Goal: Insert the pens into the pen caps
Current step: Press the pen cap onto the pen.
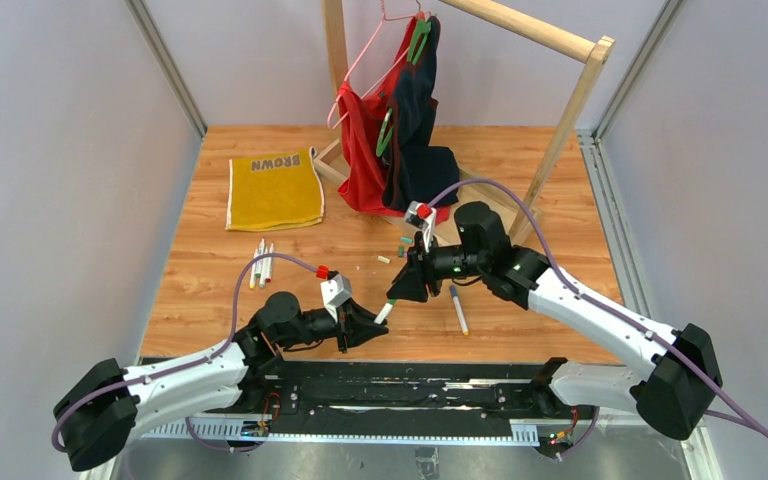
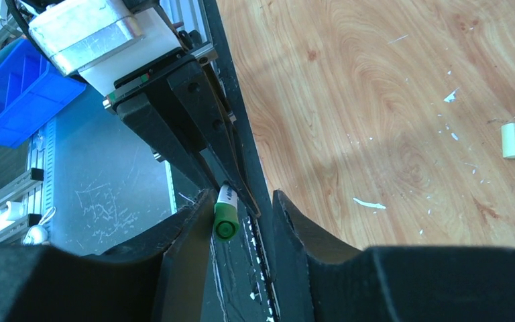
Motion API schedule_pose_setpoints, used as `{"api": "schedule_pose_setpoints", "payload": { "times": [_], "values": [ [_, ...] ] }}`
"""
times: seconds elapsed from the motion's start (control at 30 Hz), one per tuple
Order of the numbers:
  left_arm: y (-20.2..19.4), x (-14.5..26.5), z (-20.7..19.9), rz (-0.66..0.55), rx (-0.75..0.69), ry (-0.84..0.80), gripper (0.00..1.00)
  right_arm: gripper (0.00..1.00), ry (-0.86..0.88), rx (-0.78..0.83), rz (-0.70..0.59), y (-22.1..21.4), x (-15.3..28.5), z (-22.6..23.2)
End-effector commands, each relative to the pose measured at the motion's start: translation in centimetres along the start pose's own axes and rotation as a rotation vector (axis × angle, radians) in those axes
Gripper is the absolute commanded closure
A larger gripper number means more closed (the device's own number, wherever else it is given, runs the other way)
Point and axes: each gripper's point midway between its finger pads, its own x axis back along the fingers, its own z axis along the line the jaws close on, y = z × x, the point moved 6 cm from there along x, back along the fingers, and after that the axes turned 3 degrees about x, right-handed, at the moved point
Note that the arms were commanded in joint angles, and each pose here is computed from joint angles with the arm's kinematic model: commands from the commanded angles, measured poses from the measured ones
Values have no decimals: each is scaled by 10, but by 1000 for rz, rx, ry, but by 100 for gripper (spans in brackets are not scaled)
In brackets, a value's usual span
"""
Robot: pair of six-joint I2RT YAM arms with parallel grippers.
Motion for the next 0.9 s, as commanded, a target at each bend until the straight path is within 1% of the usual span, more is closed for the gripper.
{"api": "schedule_pose_setpoints", "payload": {
  "times": [0.0, 0.07, 0.13, 0.23, 0.37, 0.47, 0.6, 0.87],
  "values": [
    [7, 1, -2, -41, -16, -11, 100, 64, 37, 11, 9, -6, -4, 7],
    [8, 1, -1, -41, -13, -10, 100, 70, 40, 5, 14, -8, -5, 7],
    [8, 1, -2, -43, -15, -9, 100, 78, 40, 0, 14, -10, -6, 8],
    [8, 1, 0, -43, -15, 2, 100, 87, 42, -11, 13, -12, -7, 8],
    [8, 2, 3, -38, -18, 33, 100, 96, 48, -29, 18, -16, -11, 9],
    [9, 2, 4, -43, -22, 45, 100, 99, 47, -36, 26, -18, -14, 10],
    [10, 3, 7, -47, -25, 75, 100, 100, 39, -71, 58, -27, -19, 9],
    [18, 7, 5, -81, -35, 90, 100, 99, 114, -129, 146, -48, -31, 18]
  ]
}}
